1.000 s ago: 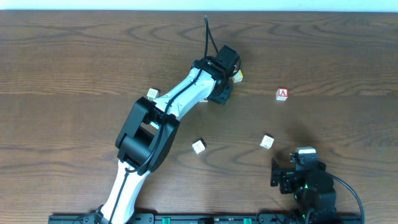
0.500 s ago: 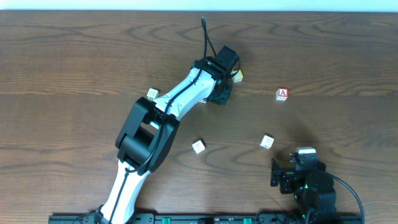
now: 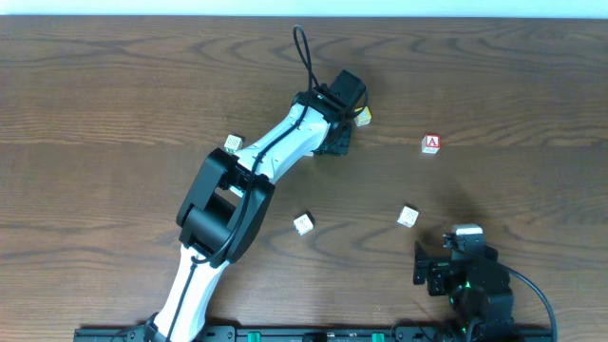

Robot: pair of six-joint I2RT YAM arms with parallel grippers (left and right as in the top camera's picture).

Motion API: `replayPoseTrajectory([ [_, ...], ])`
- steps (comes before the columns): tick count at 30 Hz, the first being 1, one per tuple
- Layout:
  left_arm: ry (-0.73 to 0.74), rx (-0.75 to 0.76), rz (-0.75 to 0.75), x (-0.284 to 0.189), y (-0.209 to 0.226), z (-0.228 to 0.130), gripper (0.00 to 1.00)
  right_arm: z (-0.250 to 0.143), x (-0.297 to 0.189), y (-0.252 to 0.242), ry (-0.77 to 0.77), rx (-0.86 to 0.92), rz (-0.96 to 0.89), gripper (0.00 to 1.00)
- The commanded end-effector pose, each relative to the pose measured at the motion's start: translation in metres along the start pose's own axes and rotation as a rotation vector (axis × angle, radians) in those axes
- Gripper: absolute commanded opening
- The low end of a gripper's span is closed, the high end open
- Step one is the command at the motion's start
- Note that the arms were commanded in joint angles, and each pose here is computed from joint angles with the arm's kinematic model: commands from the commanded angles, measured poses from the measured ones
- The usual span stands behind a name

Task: Spell out Ai2
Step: 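Lower the blue '2' block and open the left gripper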

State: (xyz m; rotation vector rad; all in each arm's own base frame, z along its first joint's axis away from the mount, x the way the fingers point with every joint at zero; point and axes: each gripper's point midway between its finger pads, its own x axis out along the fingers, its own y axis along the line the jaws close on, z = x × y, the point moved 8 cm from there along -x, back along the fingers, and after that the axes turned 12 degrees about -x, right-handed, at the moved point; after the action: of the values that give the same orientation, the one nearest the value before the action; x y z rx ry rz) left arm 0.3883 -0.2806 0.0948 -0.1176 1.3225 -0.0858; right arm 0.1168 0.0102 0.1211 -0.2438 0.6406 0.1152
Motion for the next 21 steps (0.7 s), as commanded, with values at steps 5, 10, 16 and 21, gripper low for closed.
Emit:
replayPoseTrajectory([
  [5,-0.019,-0.013,0.009,-0.0051,-0.0043,-0.0024,0.25,-0.0034,0.0024,0.0001,0.009,-0.008,-0.003,0.99],
  [10,-0.018,-0.01,0.009,-0.0051,-0.0043,-0.0025,0.43,-0.0034,0.0024,0.0001,0.009,-0.008,-0.003,0.99],
  [16,-0.018,-0.01,0.01,-0.0051,-0.0041,-0.0026,0.48,-0.0035,0.0024,0.0001,0.009,-0.008,-0.003,0.99],
  [21,-0.02,0.008,0.009,-0.0052,-0.004,-0.0018,0.47,-0.0034,0.0024,0.0001,0.009,-0.008,-0.003,0.99],
])
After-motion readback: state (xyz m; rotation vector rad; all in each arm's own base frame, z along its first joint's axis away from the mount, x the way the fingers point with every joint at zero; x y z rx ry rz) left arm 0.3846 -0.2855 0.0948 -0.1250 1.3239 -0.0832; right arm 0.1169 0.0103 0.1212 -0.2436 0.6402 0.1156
